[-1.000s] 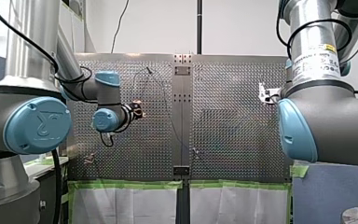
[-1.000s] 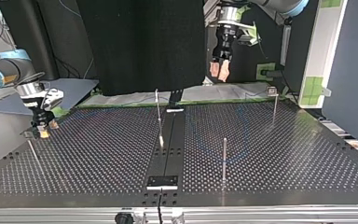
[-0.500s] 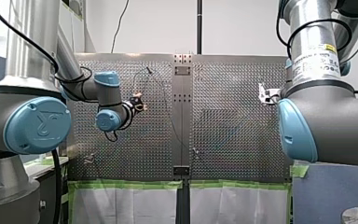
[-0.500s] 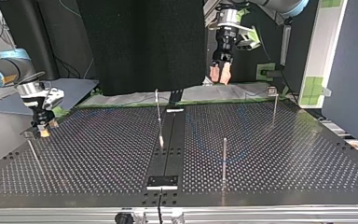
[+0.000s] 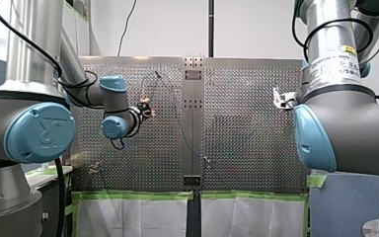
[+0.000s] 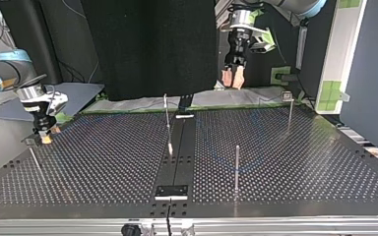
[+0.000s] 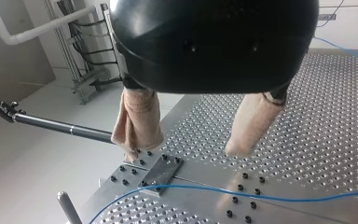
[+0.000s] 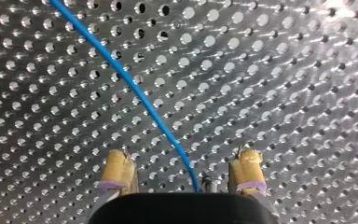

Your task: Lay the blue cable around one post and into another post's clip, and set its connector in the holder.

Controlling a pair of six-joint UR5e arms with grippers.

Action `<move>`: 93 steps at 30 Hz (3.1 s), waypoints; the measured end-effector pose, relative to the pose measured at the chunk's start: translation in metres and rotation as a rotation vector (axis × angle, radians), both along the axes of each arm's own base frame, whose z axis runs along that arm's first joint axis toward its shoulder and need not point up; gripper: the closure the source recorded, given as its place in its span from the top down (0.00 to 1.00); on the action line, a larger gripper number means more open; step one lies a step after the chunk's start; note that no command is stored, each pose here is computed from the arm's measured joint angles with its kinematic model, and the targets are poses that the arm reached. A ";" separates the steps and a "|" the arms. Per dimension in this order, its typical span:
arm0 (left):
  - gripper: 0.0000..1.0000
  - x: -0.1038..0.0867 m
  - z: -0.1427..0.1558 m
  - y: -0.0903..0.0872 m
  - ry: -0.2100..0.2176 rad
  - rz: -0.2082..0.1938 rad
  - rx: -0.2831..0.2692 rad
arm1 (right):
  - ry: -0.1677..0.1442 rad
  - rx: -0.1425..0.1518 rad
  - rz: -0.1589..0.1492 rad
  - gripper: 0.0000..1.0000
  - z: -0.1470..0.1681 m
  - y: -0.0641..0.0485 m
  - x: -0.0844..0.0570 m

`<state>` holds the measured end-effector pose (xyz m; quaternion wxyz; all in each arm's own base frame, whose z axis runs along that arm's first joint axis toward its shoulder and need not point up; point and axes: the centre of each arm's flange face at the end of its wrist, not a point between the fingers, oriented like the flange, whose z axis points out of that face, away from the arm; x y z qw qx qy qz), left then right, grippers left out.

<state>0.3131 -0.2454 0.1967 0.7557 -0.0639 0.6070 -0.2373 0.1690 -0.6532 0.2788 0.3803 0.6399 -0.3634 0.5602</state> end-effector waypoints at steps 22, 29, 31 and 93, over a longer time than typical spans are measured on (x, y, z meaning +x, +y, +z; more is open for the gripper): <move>1.00 0.002 -0.001 0.003 0.006 0.007 -0.004 | 0.036 -0.013 -0.013 1.00 0.015 0.028 0.004; 1.00 0.002 -0.002 0.004 0.009 0.016 -0.006 | 0.014 -0.055 0.023 1.00 0.029 0.051 0.022; 1.00 0.001 -0.002 0.004 0.014 0.018 -0.005 | -0.004 -0.060 0.035 1.00 0.030 0.060 0.033; 1.00 -0.022 -0.054 0.014 0.314 0.051 0.246 | 0.052 -0.003 0.079 1.00 -0.105 0.290 0.248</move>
